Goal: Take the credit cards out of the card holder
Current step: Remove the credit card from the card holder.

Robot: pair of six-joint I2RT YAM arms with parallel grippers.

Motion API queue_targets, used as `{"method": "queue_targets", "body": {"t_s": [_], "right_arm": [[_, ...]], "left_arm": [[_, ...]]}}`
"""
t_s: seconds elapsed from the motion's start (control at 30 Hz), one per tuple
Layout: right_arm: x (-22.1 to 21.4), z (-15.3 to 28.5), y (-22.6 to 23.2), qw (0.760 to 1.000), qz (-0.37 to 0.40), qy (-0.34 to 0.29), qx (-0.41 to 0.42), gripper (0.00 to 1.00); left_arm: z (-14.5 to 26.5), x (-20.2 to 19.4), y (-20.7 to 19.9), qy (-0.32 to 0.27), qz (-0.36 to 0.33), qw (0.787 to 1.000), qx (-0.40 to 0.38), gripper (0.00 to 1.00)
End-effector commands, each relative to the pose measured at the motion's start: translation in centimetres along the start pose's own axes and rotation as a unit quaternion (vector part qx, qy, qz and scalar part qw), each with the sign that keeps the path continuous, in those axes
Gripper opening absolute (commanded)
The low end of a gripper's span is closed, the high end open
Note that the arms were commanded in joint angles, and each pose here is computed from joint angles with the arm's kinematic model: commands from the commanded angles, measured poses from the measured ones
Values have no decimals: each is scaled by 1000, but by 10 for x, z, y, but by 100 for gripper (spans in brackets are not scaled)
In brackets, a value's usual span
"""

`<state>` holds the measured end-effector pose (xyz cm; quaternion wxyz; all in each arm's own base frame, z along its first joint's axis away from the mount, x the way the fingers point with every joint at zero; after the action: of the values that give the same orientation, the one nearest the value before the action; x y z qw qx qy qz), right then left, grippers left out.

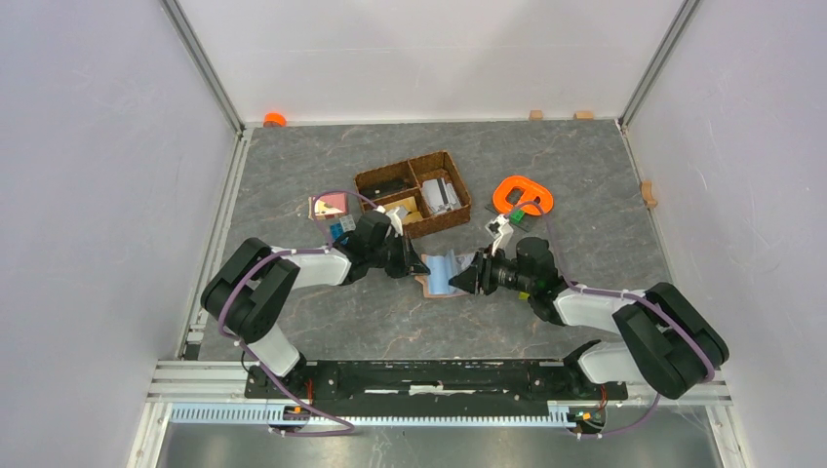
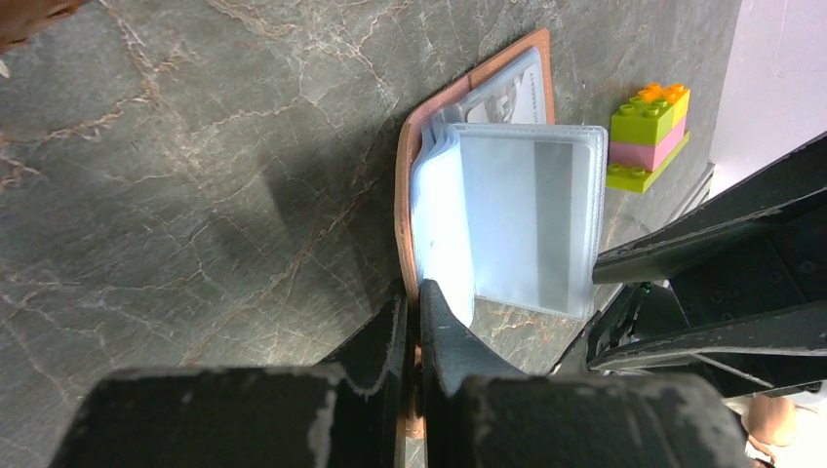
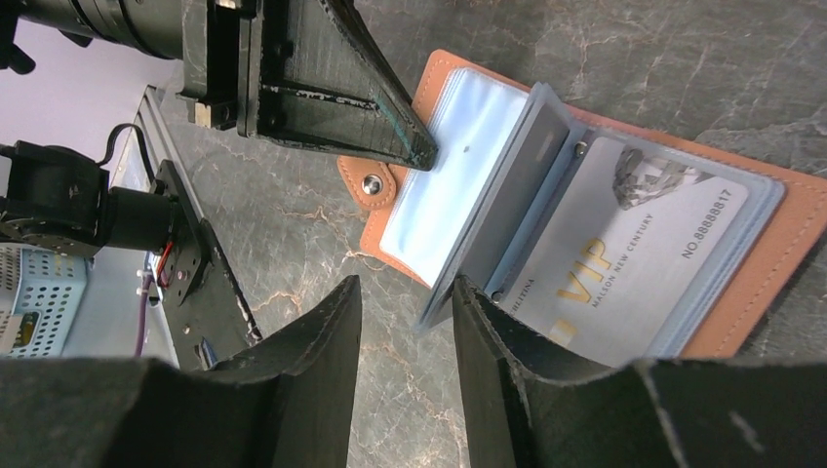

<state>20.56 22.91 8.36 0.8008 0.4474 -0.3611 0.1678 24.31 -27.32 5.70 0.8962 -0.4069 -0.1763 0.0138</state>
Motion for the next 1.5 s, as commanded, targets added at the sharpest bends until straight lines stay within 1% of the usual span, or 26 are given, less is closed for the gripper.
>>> {"method": "queue_targets", "body": {"t_s": [0.0, 0.1, 0.2, 0.3, 0.4, 0.43, 0.83, 1.07, 1.2, 1.37, 1.47], "right_arm": [[4, -4, 7, 1000, 13, -1, 17, 45], [4, -4, 4, 1000, 15, 1, 9, 44], [4, -5, 8, 1000, 15, 1, 18, 42], [3, -5, 9, 1000, 14, 1, 24, 37], [3, -6, 9, 1000, 13, 1, 24, 27], [3, -6, 9, 1000, 14, 1, 25, 26], [4, -6, 15, 999, 10, -2, 47, 27], [2, -7, 12, 999, 8, 3, 39, 14], [-1, -9, 5, 1000, 10, 13, 17, 7], [-3, -9, -3, 1000, 13, 23, -8, 0], [-2, -9, -8, 999, 18, 23, -23, 0]], "left_arm": [[-1, 9, -12, -10, -33, 999, -17, 2], [-1, 9, -13, -10, -34, 999, -17, 2], [-1, 9, -12, -9, -33, 999, -17, 2], [-1, 9, -13, -10, -34, 999, -18, 2], [-1, 9, -13, -9, -34, 999, -18, 2], [-1, 8, -13, -9, -33, 999, -18, 2], [0, 9, -14, -9, -33, 999, -19, 2], [0, 8, -14, -8, -33, 999, -20, 2], [0, 8, -14, -8, -33, 999, -20, 2], [0, 8, -15, -9, -34, 999, -21, 2], [1, 8, -14, -9, -34, 999, -21, 3]]}}
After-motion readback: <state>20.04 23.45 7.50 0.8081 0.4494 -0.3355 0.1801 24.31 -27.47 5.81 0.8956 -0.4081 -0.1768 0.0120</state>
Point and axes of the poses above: each gripper's point midway between its finger pads, its own z axis back along the fingers, its own y axis along the line the jaws close on, x = y × z, the point moved 3 cm from there along z, back along the fingers, and after that the axes turned 4 degrees about z, right-handed, at the moved point
